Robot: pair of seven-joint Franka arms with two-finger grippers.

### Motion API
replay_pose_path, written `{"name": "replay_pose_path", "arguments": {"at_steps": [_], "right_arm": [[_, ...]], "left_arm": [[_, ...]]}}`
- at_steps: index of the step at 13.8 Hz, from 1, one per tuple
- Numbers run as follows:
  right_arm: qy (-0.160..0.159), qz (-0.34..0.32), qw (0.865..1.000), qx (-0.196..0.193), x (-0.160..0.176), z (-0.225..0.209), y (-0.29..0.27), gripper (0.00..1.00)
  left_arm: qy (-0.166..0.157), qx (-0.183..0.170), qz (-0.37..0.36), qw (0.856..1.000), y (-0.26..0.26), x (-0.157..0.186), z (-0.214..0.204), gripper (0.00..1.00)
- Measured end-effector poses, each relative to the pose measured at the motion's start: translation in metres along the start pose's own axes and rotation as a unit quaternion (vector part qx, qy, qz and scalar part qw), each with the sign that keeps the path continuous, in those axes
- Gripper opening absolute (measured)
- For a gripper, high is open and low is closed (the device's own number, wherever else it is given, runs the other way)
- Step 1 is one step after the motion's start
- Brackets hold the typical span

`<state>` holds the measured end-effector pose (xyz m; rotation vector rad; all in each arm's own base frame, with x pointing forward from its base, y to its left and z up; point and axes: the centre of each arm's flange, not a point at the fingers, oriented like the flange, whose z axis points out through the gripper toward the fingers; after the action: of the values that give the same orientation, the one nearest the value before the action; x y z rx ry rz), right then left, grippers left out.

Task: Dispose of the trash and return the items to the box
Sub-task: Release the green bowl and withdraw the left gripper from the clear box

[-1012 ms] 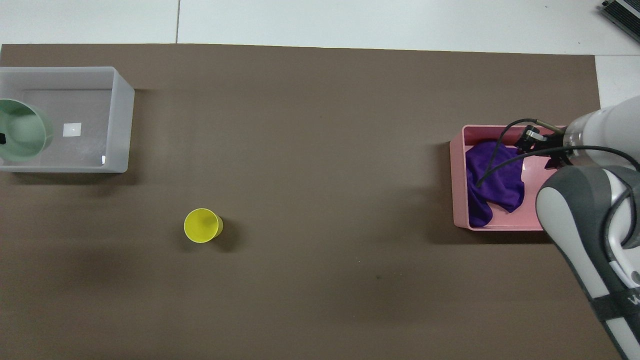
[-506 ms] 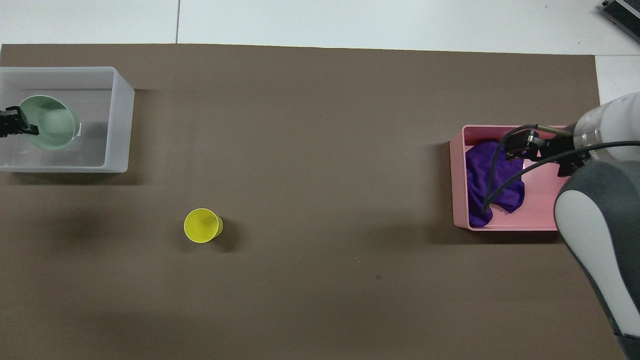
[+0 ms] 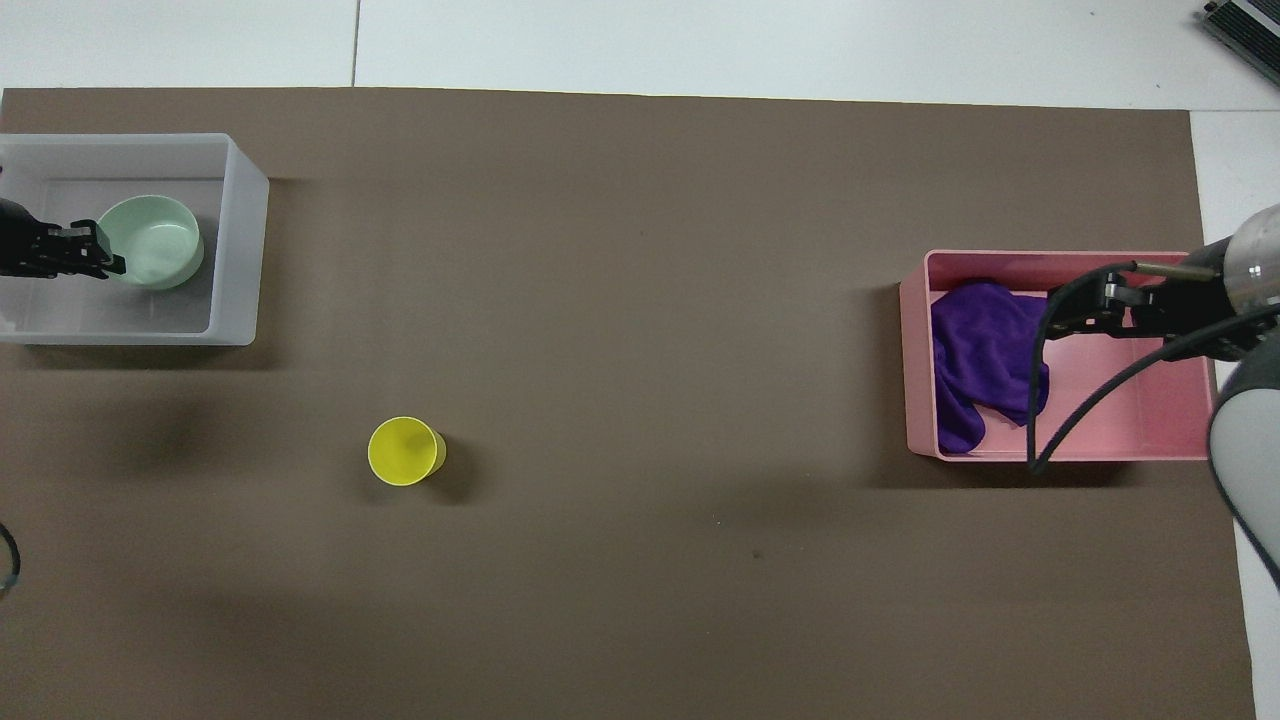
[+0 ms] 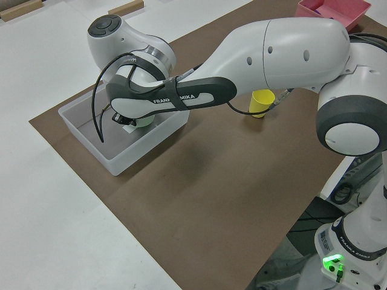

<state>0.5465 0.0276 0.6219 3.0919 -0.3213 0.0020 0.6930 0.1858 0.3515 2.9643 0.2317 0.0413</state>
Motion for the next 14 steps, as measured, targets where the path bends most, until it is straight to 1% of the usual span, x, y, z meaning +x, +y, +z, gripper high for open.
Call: {"name": "replay_pose_path", "arguments": {"at_steps": [1,2,4,5,6,8,9,11,12,14], "right_arm": [[-0.001,-0.003,1.0,0.003,-0.001,-0.004,0.001,1.0],[0.0,-0.008,1.0,0.004,-0.001,-0.006,0.001,1.0],[0.001,-0.016,1.0,0.004,0.0,-0.007,0.004,1.0],[0.0,-0.018,1.0,0.004,0.001,-0.006,0.004,1.0],[0.0,-0.019,1.0,0.004,0.001,-0.006,0.005,1.0],[-0.001,-0.017,1.0,0.004,0.002,-0.005,0.007,1.0],[-0.002,-0.016,1.0,0.004,0.002,-0.004,0.008,1.0],[-0.003,-0.015,1.0,0.004,0.002,-0.004,0.009,1.0],[-0.003,-0.015,1.0,0.004,0.002,-0.004,0.009,1.0],[-0.003,-0.016,1.0,0.005,0.002,-0.004,0.008,1.0]], "left_arm": [[0.005,0.001,0.007,1.0,0.01,0.003,-0.005,0.43],[0.014,0.002,0.012,1.0,0.019,0.005,-0.016,0.56],[0.029,0.003,0.022,0.999,0.032,0.003,-0.05,0.77],[0.02,0.001,0.028,0.999,0.043,-0.004,-0.067,0.88],[0.0,-0.001,0.038,0.999,0.06,-0.014,-0.084,0.99],[-0.044,-0.003,0.055,0.998,0.105,-0.037,-0.106,1.0],[-0.058,-0.002,0.065,0.996,0.129,-0.049,-0.113,1.0],[-0.083,0.004,0.086,0.993,0.168,-0.081,-0.107,1.0],[-0.09,0.008,0.097,0.991,0.182,-0.1,-0.098,1.0],[-0.087,0.017,0.125,0.988,0.218,-0.145,-0.075,1.0]]}}
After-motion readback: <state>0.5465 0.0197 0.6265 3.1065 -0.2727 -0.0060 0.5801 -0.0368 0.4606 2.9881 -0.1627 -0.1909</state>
